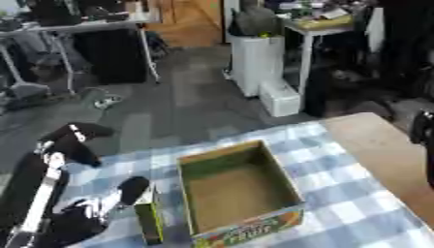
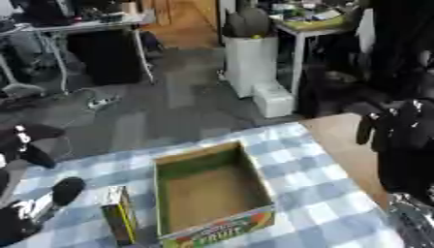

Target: Pick up objects on the table and place them in the box.

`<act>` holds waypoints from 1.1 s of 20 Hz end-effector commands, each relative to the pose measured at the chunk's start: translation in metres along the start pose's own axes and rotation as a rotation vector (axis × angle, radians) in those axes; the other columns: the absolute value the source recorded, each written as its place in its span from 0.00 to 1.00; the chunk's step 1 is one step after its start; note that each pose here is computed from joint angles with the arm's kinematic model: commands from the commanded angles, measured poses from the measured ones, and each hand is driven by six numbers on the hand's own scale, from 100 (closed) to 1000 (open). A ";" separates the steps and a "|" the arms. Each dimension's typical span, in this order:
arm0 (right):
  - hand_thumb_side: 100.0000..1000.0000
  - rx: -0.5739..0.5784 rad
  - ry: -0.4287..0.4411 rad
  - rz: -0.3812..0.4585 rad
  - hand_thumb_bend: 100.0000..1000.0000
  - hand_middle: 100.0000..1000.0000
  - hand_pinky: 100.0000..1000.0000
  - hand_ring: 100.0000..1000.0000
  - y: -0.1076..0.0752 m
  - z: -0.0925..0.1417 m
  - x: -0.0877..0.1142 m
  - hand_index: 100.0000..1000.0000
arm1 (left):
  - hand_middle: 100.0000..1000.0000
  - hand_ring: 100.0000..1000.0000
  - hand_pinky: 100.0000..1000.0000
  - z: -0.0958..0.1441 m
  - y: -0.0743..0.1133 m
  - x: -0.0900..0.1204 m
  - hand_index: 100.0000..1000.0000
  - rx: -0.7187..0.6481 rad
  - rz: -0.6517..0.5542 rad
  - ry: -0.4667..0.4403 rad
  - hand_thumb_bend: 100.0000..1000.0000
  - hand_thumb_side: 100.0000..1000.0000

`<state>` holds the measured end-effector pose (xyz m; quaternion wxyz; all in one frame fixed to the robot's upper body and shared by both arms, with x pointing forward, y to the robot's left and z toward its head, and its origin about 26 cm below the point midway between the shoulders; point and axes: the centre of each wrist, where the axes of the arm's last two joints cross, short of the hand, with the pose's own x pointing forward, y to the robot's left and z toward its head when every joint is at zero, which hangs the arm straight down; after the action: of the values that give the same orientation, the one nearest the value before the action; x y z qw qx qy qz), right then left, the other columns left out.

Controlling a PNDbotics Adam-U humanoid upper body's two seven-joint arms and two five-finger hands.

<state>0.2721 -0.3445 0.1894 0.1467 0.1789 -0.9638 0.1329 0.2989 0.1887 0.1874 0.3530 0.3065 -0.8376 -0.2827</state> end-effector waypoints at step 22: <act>1.00 0.106 -0.072 0.028 0.00 0.28 0.31 0.26 -0.002 -0.011 0.003 0.41 | 0.66 0.44 0.48 0.007 -0.011 -0.020 0.77 -0.109 0.012 0.019 0.70 0.92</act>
<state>0.2727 -0.3439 0.1907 0.1487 0.1814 -0.9620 0.1398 0.3062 0.1935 0.1662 0.3843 0.2839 -0.8200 -0.3152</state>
